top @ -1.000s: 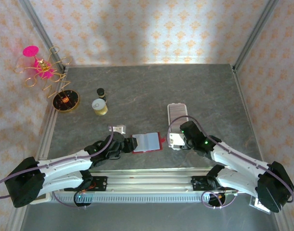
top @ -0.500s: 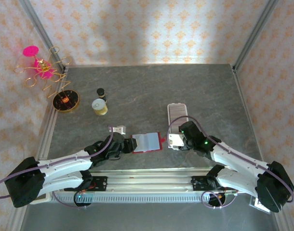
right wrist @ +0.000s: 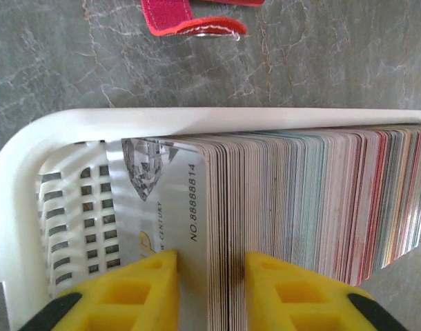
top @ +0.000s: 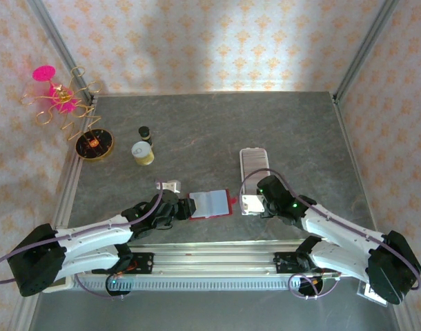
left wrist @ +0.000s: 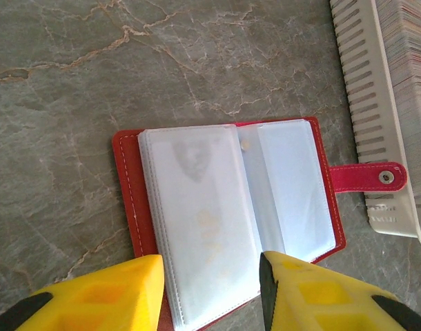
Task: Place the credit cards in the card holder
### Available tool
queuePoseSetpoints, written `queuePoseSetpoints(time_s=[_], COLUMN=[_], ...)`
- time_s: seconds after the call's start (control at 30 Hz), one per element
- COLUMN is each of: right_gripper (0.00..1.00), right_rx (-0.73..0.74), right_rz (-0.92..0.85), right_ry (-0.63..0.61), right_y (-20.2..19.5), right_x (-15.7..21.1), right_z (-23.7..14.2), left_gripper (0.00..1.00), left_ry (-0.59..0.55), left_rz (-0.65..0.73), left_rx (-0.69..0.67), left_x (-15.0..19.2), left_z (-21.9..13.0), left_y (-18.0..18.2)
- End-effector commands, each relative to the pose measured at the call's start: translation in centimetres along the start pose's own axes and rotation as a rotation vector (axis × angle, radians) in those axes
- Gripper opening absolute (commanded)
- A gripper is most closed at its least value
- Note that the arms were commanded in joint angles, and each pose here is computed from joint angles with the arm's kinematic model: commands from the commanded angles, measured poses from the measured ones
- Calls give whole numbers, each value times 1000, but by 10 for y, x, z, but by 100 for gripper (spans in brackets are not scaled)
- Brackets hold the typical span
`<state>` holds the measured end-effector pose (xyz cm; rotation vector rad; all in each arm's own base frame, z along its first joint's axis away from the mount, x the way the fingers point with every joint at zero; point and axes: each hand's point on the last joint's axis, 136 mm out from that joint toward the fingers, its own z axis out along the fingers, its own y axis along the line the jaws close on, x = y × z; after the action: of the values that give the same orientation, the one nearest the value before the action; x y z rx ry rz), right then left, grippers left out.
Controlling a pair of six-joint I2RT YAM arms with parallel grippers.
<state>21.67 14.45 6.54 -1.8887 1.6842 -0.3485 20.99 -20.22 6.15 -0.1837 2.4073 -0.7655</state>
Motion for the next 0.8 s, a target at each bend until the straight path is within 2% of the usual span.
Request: queuePoseSetpoints(time_s=[0.0,0.37,0.47,0.63,0.77], right_gripper=[24,9,8,1,0], right_rx=[59,84,91,70,51], right_rz=[7,20,44,55,69], right_ry=[45,11,2,-4,-9], right_y=[-13,-19,-23,-22,-23], right_x=[8,3,0,-2,-4], right_z=[-5,-12,-15,-19,-24], left_gripper=[42,41,41,41,41], left_ry=[-6,-4,-2,-11,-12], left_rz=[-10,-13,-15,-21,-18], left_rx=[-9,-12,-15,5,8], left_x=[0,0,1,-3,-4], left_z=[2,1,1,0,0], left_y=[5,5,6,0,-2])
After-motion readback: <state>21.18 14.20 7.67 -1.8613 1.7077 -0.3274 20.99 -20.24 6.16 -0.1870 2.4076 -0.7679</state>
